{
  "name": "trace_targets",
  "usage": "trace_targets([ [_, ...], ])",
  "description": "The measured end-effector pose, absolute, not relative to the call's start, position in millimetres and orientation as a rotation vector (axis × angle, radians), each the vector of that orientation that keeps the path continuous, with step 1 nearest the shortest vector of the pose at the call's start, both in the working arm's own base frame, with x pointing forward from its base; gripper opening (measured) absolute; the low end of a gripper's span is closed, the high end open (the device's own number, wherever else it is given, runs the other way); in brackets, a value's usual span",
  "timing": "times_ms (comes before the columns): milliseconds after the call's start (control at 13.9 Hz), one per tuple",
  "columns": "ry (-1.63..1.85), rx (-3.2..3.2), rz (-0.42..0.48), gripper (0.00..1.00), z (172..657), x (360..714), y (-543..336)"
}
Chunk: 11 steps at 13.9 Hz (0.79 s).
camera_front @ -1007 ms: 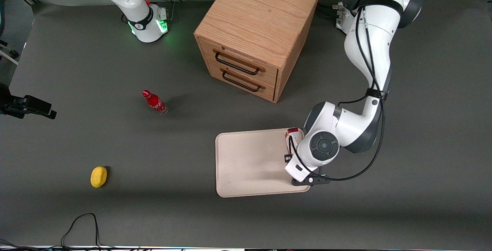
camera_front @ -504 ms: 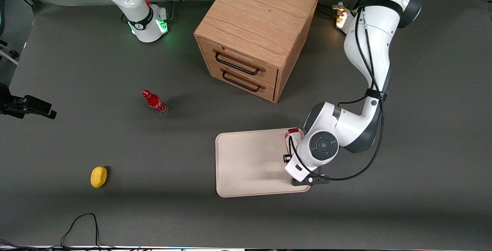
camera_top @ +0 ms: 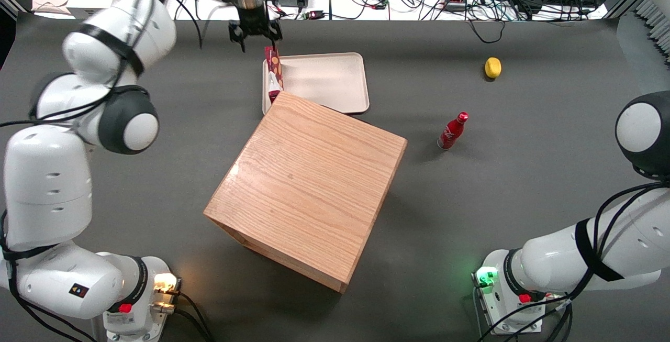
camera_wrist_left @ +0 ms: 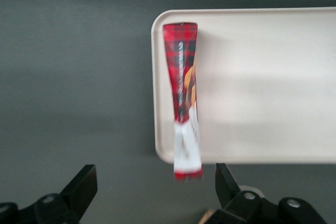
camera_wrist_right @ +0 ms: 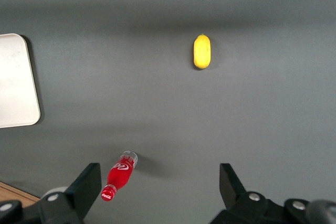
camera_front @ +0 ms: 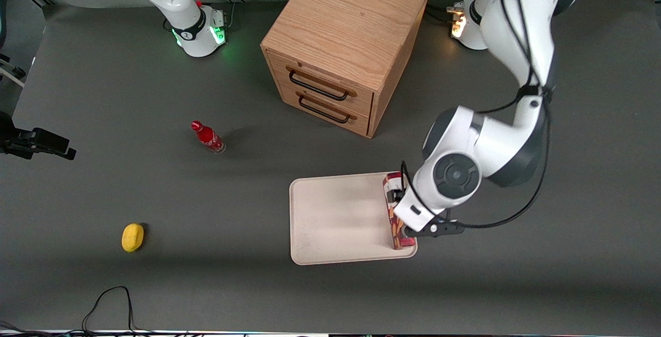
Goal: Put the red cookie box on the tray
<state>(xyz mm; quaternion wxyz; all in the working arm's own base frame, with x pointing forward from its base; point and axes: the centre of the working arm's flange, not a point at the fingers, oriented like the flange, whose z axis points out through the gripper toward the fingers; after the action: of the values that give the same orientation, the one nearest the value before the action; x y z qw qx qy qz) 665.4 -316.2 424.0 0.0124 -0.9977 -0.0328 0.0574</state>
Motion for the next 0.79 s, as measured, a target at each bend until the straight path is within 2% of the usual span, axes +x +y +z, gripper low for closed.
trace_targets([
  [144,-0.110,-3.080,0.185,1.00,486.4,643.6,-298.0],
  [288,-0.103,-3.048,0.154,1.00,520.1,629.2,-264.2],
  [791,-0.006,-3.046,0.148,1.00,524.3,595.4,-132.0],
])
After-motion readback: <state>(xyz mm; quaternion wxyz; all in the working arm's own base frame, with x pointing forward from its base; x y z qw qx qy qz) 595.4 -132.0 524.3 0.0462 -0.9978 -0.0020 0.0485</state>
